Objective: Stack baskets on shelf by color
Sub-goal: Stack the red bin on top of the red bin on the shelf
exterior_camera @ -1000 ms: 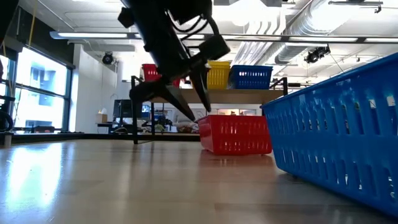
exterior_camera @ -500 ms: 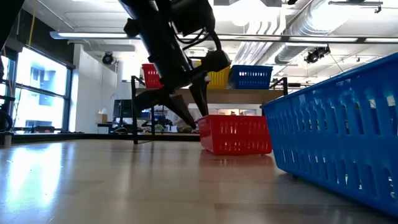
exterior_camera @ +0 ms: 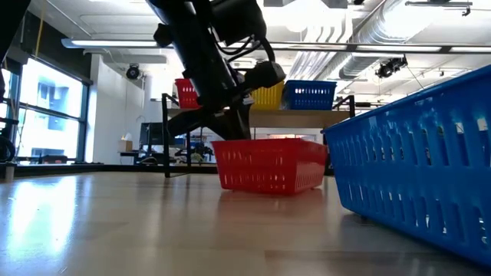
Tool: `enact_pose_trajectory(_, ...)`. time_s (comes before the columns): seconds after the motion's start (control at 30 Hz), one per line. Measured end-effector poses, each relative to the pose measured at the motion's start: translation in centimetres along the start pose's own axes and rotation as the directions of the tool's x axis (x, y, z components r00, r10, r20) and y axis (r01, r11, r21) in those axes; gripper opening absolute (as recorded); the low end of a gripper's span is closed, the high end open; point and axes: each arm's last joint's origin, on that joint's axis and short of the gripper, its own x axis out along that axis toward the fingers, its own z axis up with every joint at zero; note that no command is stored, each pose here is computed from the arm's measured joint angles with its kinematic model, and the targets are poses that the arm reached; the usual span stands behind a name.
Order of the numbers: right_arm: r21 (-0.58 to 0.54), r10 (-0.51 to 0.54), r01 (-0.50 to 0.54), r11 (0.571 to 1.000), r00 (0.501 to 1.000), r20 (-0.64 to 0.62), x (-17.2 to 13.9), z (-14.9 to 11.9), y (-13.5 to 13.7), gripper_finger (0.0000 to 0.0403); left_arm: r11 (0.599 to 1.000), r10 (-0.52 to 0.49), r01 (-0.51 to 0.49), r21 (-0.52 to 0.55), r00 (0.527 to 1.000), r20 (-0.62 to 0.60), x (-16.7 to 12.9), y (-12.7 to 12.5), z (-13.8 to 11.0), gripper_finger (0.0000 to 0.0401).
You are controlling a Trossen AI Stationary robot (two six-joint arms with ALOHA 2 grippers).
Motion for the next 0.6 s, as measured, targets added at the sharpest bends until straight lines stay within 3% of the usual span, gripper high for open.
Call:
enact_pose_trajectory(0.3,0.007,0.017,-0.017,1.0,1.0,0.007,0.0,0.1,0.1,0.0103,0.996,-0.086,0.088,0.021,0.994,-0.072,-1.6,-0.8,-0.3,0.0004)
enact_pose_trajectory(0.6,0.001,0.017,-0.017,1.0,1.0,0.007,0.0,0.1,0.2,0.0103,0.981,-0.189,0.19,0.051,0.982,-0.018,-7.3,-1.6,-0.1,0.0004)
